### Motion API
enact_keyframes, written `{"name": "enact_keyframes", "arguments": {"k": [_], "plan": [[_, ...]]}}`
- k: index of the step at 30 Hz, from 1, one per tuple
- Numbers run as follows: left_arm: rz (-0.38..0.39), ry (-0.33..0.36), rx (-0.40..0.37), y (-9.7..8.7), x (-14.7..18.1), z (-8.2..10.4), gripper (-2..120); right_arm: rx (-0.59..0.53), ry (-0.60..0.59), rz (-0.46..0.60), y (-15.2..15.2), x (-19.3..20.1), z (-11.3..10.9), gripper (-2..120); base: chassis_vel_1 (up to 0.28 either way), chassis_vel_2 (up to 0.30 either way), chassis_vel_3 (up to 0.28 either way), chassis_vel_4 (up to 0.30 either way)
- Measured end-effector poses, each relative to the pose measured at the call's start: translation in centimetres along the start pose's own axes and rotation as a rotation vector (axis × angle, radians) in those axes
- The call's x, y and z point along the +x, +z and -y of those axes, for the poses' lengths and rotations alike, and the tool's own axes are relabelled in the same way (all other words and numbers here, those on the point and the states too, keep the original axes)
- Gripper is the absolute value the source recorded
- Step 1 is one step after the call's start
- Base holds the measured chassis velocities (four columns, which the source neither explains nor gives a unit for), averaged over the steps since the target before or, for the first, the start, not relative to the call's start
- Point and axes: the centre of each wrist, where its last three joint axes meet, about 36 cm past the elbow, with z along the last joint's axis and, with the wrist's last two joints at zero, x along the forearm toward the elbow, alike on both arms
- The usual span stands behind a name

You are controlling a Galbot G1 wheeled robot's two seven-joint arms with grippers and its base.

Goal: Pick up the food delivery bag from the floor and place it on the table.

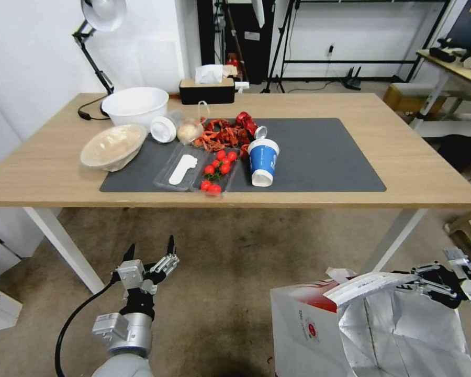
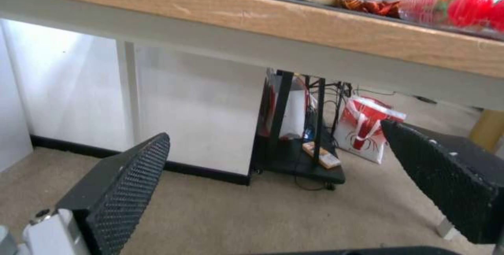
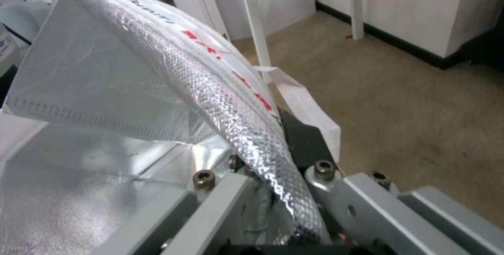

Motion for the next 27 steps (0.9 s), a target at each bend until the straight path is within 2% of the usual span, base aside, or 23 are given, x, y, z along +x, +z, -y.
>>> {"name": "enact_keyframes", "arguments": {"k": [27], "plan": [[-0.001, -0.001, -0.002, 0.04, 0.00, -0.08, 100, 0.003, 0.005, 0.001, 0.13, -0.12, -0.04, 0, 0.000, 0.000, 0.000, 0.000]]}}
